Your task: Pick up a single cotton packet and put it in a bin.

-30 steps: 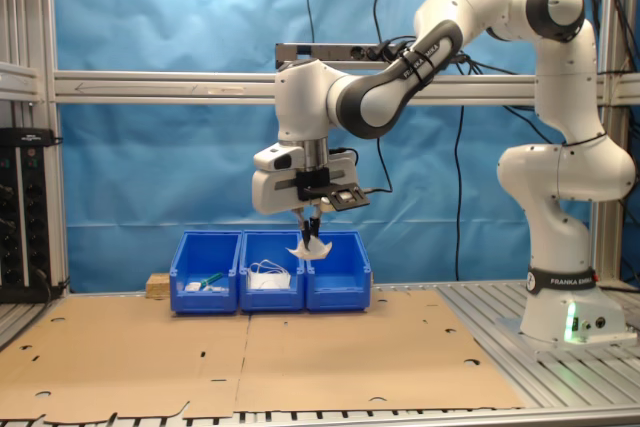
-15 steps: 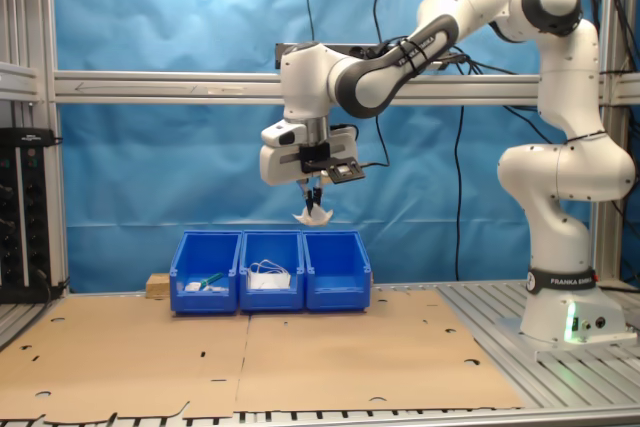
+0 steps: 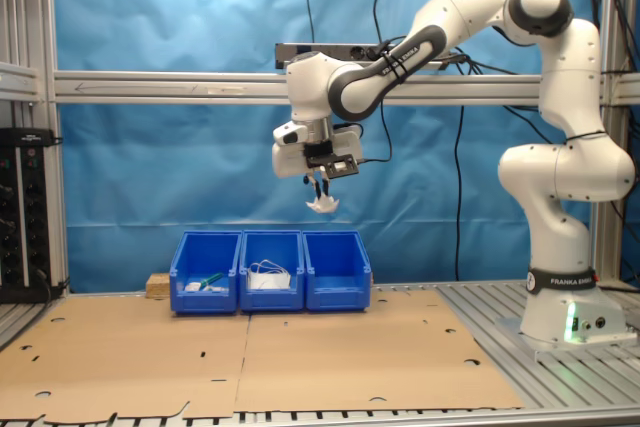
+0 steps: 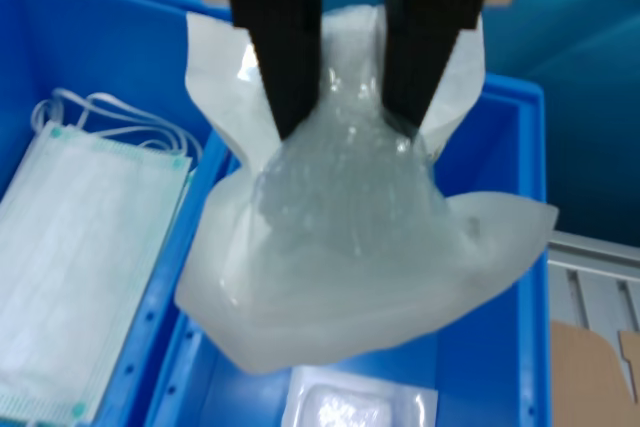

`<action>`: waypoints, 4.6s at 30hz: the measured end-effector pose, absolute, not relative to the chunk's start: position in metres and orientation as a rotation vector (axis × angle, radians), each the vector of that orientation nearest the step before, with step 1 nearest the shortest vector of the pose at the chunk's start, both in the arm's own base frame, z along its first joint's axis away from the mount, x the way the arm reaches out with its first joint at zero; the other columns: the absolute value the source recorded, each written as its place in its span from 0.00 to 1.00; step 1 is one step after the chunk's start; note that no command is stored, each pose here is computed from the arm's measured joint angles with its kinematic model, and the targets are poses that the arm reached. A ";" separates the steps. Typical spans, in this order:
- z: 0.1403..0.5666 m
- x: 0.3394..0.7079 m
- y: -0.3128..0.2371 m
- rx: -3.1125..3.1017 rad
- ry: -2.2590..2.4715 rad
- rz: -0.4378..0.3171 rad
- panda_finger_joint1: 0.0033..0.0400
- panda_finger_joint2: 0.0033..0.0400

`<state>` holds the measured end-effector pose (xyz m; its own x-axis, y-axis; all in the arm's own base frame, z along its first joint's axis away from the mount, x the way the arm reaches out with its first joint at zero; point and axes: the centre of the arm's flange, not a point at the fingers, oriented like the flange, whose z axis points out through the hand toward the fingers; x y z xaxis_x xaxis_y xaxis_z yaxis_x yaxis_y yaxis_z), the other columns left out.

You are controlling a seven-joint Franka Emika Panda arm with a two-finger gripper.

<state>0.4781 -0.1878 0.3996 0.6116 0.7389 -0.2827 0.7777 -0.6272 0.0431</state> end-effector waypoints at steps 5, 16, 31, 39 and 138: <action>0.399 0.465 -0.220 2.680 1.210 -0.380 0.02 0.02; 0.398 0.444 -0.264 2.693 1.139 -0.404 0.02 0.02; 0.395 0.439 -0.273 2.676 1.136 -0.415 0.02 0.02; 0.395 0.440 -0.272 2.669 1.146 -0.412 0.02 0.02; 0.395 0.442 -0.269 2.653 1.184 -0.411 1.00 1.00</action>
<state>0.4417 -0.2692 0.3951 0.6392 0.6928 -0.3339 0.7505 -0.6567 0.0742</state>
